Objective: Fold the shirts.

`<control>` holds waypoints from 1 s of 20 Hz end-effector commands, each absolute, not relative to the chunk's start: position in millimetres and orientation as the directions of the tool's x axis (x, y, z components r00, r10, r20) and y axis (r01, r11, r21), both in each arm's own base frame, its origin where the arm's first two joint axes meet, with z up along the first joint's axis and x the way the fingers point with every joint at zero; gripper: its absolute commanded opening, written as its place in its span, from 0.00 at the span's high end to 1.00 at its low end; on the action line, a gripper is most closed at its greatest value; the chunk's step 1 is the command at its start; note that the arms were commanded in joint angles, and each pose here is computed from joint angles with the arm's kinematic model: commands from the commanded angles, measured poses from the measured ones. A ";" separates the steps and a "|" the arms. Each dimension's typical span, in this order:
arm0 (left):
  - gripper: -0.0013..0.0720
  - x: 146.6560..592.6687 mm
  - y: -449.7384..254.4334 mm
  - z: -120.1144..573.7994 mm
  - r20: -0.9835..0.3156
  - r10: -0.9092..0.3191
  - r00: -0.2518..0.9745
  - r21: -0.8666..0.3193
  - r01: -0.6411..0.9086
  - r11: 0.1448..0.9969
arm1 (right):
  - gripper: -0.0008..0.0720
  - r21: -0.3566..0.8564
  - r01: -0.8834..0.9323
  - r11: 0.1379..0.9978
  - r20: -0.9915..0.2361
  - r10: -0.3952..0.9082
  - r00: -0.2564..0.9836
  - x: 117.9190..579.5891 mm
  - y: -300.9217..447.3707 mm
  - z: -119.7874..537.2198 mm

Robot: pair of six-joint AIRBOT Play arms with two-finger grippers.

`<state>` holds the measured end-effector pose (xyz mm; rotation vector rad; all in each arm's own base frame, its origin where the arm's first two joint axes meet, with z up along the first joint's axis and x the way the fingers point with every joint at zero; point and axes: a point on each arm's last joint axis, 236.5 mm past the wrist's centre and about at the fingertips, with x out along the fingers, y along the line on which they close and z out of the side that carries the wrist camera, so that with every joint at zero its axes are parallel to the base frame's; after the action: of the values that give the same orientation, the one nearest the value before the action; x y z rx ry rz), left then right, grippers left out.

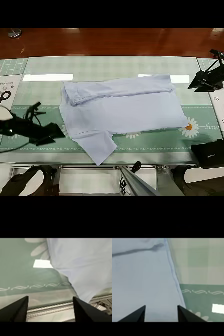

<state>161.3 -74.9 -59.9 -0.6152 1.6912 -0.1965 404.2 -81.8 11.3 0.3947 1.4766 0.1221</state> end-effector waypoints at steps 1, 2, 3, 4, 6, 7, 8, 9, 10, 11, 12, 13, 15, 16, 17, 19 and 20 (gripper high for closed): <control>0.09 146.9 -102.2 -78.7 -0.810 -0.584 -0.046 -0.532 -0.361 0.766 | 0.32 0.361 0.153 0.920 -0.929 0.342 0.139 410.8 -75.9 12.1; 0.10 155.4 -107.9 -77.4 -0.803 -0.595 -0.014 -0.552 -0.357 0.753 | 0.32 0.361 0.153 0.920 -0.929 0.341 0.142 411.5 -76.1 12.1; 0.18 163.2 -113.8 -76.1 -0.798 -0.603 0.016 -0.570 -0.349 0.744 | 0.32 0.360 0.153 0.920 -0.929 0.340 0.142 411.5 -76.2 12.1; 0.21 167.8 -118.3 -76.3 -0.798 -0.602 0.031 -0.576 -0.335 0.746 | 0.32 0.360 0.153 0.920 -0.929 0.339 0.144 412.0 -76.4 12.1; 0.21 166.6 -127.8 -83.4 -0.807 -0.590 0.007 -0.562 -0.315 0.765 | 0.32 0.358 0.153 0.921 -0.929 0.335 0.154 414.3 -77.4 12.1; 0.21 163.5 -133.1 -88.8 -0.810 -0.586 -0.020 -0.551 -0.313 0.773 | 0.32 0.357 0.153 0.922 -0.929 0.333 0.159 415.4 -77.9 12.1; 0.21 160.0 -138.2 -96.3 -0.815 -0.578 -0.051 -0.537 -0.308 0.785 | 0.32 0.356 0.154 0.922 -0.929 0.332 0.162 416.2 -78.1 12.1; 0.21 157.1 -142.1 -103.5 -0.819 -0.568 -0.077 -0.521 -0.314 0.794 | 0.32 0.356 0.153 0.922 -0.929 0.332 0.162 416.1 -78.2 12.1; 0.21 155.8 -146.6 -110.8 -0.822 -0.562 -0.095 -0.509 -0.319 0.799 | 0.32 0.357 0.154 0.921 -0.929 0.333 0.159 415.5 -77.8 12.1; 0.29 158.5 -151.7 -116.2 -0.821 -0.563 -0.092 -0.509 -0.328 0.796 | 0.33 0.357 0.154 0.921 -0.929 0.333 0.159 415.4 -78.1 12.1; 0.47 167.6 -156.9 -120.7 -0.820 -0.569 -0.061 -0.518 -0.346 0.783 | 0.33 0.358 0.154 0.921 -0.929 0.335 0.160 415.5 -77.8 12.2; 0.55 180.7 -160.3 -124.8 -0.821 -0.571 -0.011 -0.528 -0.369 0.765 | 0.33 0.359 0.154 0.920 -0.928 0.335 0.160 415.6 -77.7 12.3; 0.95 202.0 -162.6 -129.7 -0.820 -0.568 0.072 -0.544 -0.405 0.735 | 0.33 0.345 0.156 0.926 -0.934 0.322 0.154 414.2 -80.8 11.0; 0.96 204.4 -161.6 -130.4 -0.822 -0.564 0.082 -0.545 -0.401 0.736 | 0.33 0.286 0.162 0.945 -0.955 0.267 0.126 407.5 -93.8 5.9; 0.97 203.7 -160.8 -130.2 -0.822 -0.564 0.079 -0.546 -0.394 0.740 | 0.33 0.203 0.187 0.961 -0.978 0.190 0.086 397.5 -113.5 0.6; 0.97 197.0 -163.6 -127.6 -0.814 -0.579 0.051 -0.558 -0.349 0.753 | 0.33 0.167 0.250 0.954 -0.986 0.161 0.045 380.1 -137.2 -5.0; 0.97 192.8 -165.2 -126.7 -0.810 -0.586 0.034 -0.563 -0.326 0.759 | 0.32 0.193 0.279 0.941 -0.980 0.196 0.016 367.0 -140.5 -9.6</control>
<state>190.4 -166.7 -122.6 -0.8059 1.5906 -0.2038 393.6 -116.1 -1.2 0.3614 1.4911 0.0073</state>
